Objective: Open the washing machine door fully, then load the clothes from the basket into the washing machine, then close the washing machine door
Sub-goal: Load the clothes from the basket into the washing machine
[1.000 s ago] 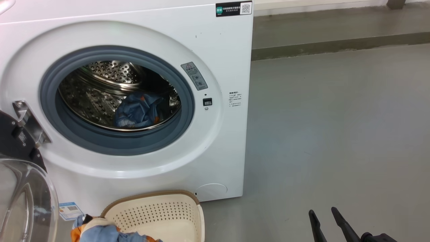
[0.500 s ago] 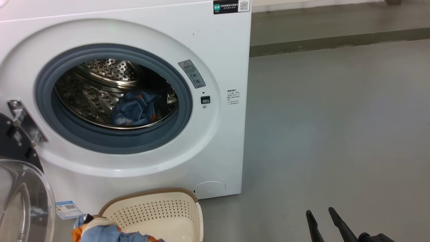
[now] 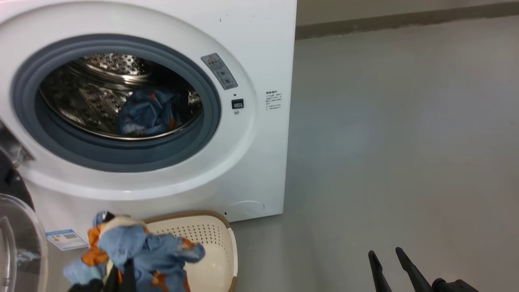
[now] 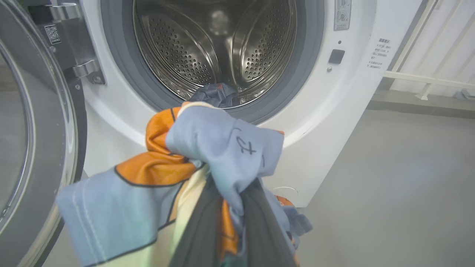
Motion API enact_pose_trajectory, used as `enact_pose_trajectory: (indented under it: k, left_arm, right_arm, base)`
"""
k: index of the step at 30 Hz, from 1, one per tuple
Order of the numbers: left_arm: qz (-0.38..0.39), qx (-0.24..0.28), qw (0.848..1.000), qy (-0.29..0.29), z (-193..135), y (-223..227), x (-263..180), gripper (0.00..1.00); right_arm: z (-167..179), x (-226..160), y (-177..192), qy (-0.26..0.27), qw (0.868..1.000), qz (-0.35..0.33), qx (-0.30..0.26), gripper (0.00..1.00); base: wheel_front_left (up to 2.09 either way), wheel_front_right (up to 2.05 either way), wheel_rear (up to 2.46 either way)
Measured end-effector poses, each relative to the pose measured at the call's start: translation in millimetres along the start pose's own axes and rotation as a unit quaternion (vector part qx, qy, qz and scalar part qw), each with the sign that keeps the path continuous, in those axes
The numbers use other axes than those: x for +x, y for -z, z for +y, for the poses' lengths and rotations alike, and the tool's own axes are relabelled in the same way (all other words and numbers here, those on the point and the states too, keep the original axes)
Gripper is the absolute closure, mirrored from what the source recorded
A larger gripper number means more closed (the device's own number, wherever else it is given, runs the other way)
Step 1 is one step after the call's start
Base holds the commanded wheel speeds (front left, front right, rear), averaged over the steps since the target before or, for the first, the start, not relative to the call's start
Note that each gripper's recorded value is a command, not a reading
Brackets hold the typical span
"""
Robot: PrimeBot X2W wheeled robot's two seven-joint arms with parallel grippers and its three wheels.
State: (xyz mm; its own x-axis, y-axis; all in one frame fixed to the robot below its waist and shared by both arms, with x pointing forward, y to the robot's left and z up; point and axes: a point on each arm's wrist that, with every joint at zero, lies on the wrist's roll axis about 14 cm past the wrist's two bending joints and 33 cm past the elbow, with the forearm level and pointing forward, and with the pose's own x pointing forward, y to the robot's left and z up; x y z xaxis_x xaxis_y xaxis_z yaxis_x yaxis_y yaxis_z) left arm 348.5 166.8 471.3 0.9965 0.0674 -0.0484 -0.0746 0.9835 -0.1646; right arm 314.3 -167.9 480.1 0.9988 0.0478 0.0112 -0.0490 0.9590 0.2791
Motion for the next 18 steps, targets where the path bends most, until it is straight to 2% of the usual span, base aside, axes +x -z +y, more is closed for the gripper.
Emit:
enact_pose_trajectory:
  k: [4, 7, 18]
  left_arm:
    - [-0.028, -0.001, 1.0, 0.01, -10, -18, 30, 1.0]
    - [-0.06, 0.01, 0.998, 0.019, -19, -41, 71, 1.0]
    - [-0.089, 0.041, 0.995, 0.02, -27, -65, 189, 1.0]
  right_arm:
    - [-5, 4, 3, 0.009, 1.0, 0.006, 0.006, 0.0]
    - [-7, 18, 2, 0.012, 1.0, 0.005, 0.012, 0.0]
    - [-19, 52, 12, 0.028, 0.999, 0.018, 0.021, 0.0]
  base:
    - [0.0, 0.0, 0.0]
    - [0.0, 0.0, 0.0]
    - [0.0, 0.0, 0.0]
